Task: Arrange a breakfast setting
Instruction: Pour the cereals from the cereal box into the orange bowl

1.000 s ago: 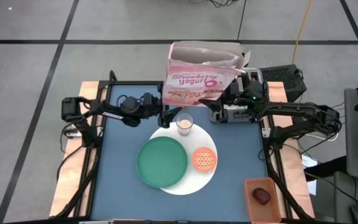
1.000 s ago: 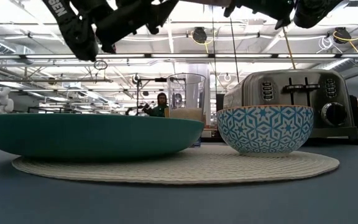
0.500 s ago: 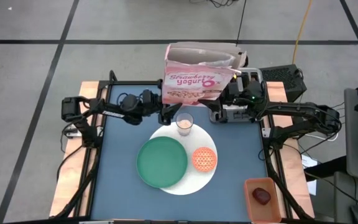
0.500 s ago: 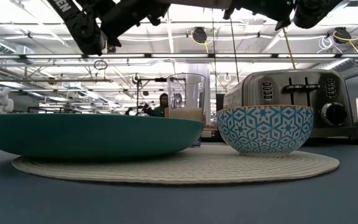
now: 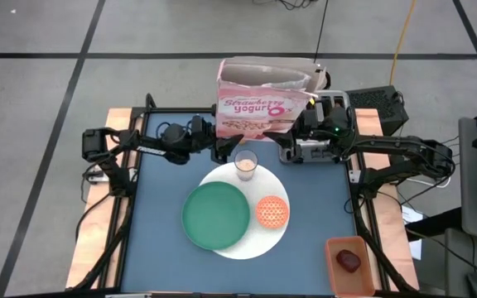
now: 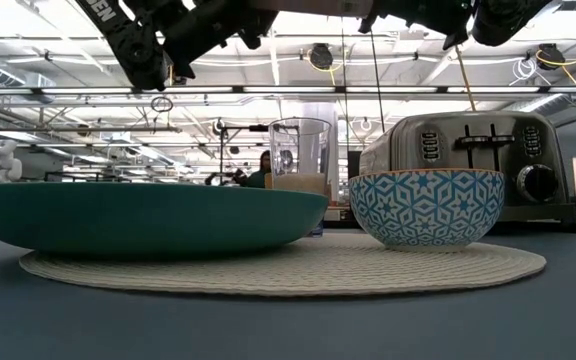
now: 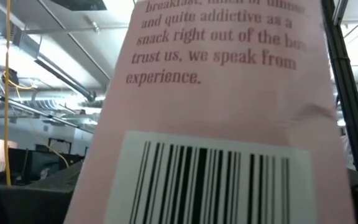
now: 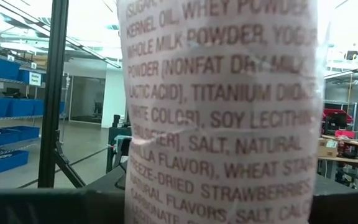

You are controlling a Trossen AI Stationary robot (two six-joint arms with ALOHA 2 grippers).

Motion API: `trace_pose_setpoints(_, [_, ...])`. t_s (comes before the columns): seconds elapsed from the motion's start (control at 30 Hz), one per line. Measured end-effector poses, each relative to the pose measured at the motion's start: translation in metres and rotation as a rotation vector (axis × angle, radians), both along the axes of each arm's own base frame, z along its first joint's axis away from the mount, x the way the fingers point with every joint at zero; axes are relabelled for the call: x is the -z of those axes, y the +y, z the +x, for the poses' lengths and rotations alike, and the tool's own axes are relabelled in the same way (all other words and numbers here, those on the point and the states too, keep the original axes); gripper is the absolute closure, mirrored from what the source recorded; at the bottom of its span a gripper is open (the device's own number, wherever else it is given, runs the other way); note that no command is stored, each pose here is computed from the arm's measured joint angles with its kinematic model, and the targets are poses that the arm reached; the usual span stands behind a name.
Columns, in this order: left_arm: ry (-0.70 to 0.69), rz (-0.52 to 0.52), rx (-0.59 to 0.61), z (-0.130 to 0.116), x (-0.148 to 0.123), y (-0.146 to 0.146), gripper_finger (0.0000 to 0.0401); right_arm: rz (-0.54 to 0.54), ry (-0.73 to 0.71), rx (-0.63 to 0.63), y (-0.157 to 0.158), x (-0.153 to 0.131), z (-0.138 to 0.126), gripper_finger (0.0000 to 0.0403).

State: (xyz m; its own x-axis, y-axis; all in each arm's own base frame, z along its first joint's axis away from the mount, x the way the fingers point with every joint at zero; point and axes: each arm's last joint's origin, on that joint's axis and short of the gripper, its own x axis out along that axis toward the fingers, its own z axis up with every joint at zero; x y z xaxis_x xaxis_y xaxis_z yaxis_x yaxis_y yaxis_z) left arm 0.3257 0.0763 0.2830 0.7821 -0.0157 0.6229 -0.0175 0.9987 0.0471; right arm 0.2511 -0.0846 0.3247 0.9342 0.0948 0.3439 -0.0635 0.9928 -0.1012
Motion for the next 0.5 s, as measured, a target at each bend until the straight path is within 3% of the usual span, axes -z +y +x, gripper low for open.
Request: trace_pose_setpoints(0.5, [-0.004,0.023,-0.039,0.0002,-0.0001,-0.0007,0.0054,0.003,0.005,0.002,-0.0001,0.0004,0.0001,0.0208])
